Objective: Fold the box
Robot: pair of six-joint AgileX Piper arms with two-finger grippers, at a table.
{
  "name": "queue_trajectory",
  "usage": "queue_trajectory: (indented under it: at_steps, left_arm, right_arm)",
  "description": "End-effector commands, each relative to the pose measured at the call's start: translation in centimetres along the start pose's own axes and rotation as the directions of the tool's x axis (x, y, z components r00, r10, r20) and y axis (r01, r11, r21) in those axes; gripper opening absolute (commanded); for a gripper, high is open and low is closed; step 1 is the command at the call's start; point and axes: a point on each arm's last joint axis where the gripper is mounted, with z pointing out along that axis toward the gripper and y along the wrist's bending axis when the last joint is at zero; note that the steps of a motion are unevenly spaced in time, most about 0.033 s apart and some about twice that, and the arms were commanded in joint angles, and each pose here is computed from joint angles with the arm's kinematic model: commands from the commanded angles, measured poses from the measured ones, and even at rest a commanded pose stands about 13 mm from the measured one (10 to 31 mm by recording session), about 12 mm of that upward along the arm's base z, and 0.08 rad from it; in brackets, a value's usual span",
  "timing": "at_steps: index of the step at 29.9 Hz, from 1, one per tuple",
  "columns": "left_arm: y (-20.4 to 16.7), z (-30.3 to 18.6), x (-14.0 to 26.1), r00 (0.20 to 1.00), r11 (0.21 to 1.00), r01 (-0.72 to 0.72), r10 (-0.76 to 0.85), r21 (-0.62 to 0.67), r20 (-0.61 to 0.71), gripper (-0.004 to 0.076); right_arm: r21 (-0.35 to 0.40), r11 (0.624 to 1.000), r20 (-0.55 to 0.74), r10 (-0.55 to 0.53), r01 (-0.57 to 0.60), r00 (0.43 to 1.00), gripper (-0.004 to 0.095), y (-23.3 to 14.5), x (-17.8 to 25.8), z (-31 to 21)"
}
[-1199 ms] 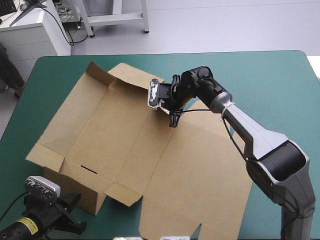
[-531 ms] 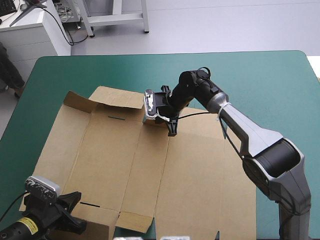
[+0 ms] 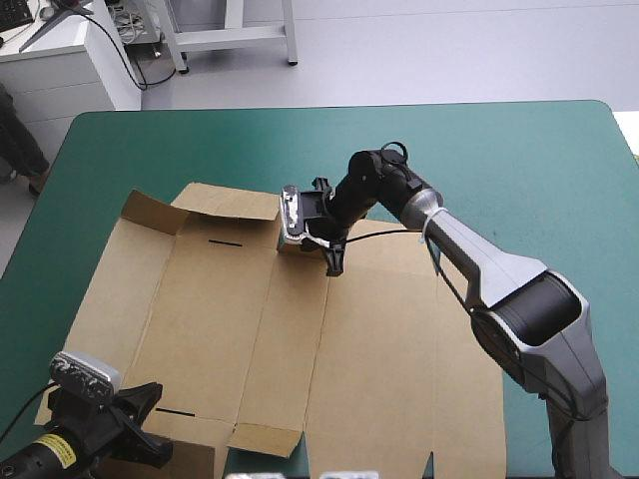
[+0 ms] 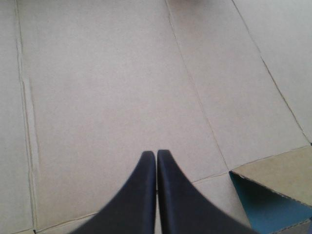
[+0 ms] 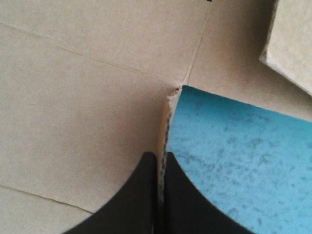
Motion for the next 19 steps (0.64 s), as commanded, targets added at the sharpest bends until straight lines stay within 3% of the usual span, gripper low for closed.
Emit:
queue_trajectory:
  at_steps: [1,7,9,15,19]
  left_arm:
    - [-0.1,-0.4,-1.2,0.997,1.0,0.016,-0.017,0.012,0.072,-0.0008]
    - [-0.1,-0.4,-1.2,0.997,1.0,0.016,-0.017,0.012,0.072,-0.0008]
    - [-0.1,-0.4,-1.2,0.997,1.0,0.016,-0.017,0.012,0.072,-0.0008]
    - [-0.1,-0.4,-1.2,0.997,1.0,0.016,-0.017,0.012,0.072,-0.0008]
    - [-0.1,-0.4,-1.2,0.997,1.0,0.016,-0.017,0.012,0.072,-0.0008]
  right_arm:
    - [0.135,0.99,0.077,-0.039,0.028,0.996,0.0043,-0.2,-3.0,-3.0]
    - [0.169,0.984,0.011,-0.064,0.061,0.998,0.0342,0.2,-3.7,-2.2]
    - [0.164,0.986,0.017,-0.042,0.038,0.999,0.0396,0.2,-3.7,-2.1]
    - [0.159,0.987,-0.133,0.009,0.012,0.991,0.0386,0.5,-2.6,-3.2]
    - [0.249,0.964,-0.18,0.139,-0.092,0.974,0.0343,-0.1,-1.5,-6.0]
